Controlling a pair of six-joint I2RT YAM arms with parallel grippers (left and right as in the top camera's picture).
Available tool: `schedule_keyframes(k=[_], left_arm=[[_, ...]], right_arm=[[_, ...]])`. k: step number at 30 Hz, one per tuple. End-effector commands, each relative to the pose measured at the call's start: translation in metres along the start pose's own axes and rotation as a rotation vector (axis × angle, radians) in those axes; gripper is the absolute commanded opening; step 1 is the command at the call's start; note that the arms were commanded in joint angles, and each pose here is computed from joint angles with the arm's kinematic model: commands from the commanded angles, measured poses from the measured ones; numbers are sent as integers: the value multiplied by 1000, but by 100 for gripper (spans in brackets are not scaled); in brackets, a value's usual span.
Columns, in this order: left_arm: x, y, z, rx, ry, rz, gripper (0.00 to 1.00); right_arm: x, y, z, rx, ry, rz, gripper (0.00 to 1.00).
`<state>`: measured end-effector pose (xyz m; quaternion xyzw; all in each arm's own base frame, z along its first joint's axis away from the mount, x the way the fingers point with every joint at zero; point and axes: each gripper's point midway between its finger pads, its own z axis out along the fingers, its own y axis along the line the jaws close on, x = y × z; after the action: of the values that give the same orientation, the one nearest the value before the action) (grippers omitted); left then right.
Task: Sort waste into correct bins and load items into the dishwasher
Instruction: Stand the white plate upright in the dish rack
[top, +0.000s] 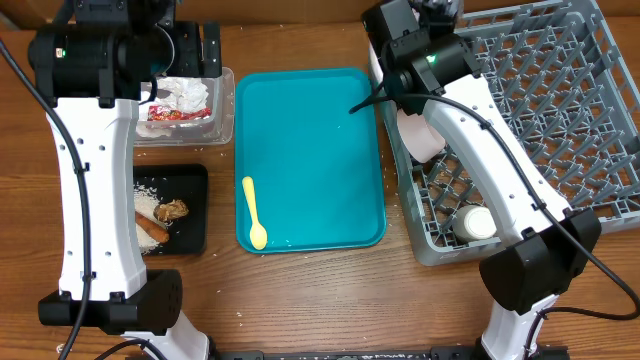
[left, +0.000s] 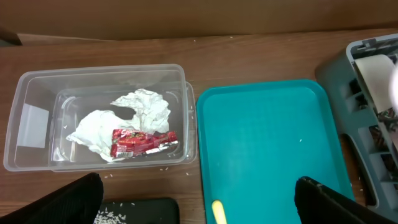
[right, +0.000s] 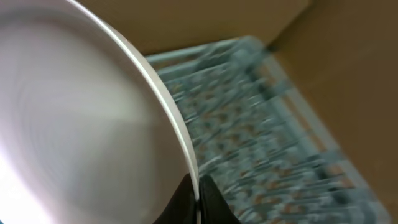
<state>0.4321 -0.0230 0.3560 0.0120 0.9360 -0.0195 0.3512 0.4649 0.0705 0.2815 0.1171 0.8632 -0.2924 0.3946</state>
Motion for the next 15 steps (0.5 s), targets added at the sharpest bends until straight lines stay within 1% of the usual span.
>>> schedule_keyframes(k=[1, 3, 5, 10, 15], left_arm=[[0, 1, 1, -6, 0, -4, 100], [0, 2, 1, -7, 0, -4, 100], [0, 1, 1, -7, 0, -3, 100], [0, 2, 1, -7, 0, -4, 100], [0, 2, 1, -7, 0, -4, 100]], right_arm=[[-44, -72, -30, 295, -194, 72, 4], [-50, -84, -34, 365, -226, 85, 4], [-52, -90, -32, 389, -231, 100, 4], [-45, -99, -14, 383, -173, 82, 4], [-28, -98, 13, 315, -76, 72, 4]])
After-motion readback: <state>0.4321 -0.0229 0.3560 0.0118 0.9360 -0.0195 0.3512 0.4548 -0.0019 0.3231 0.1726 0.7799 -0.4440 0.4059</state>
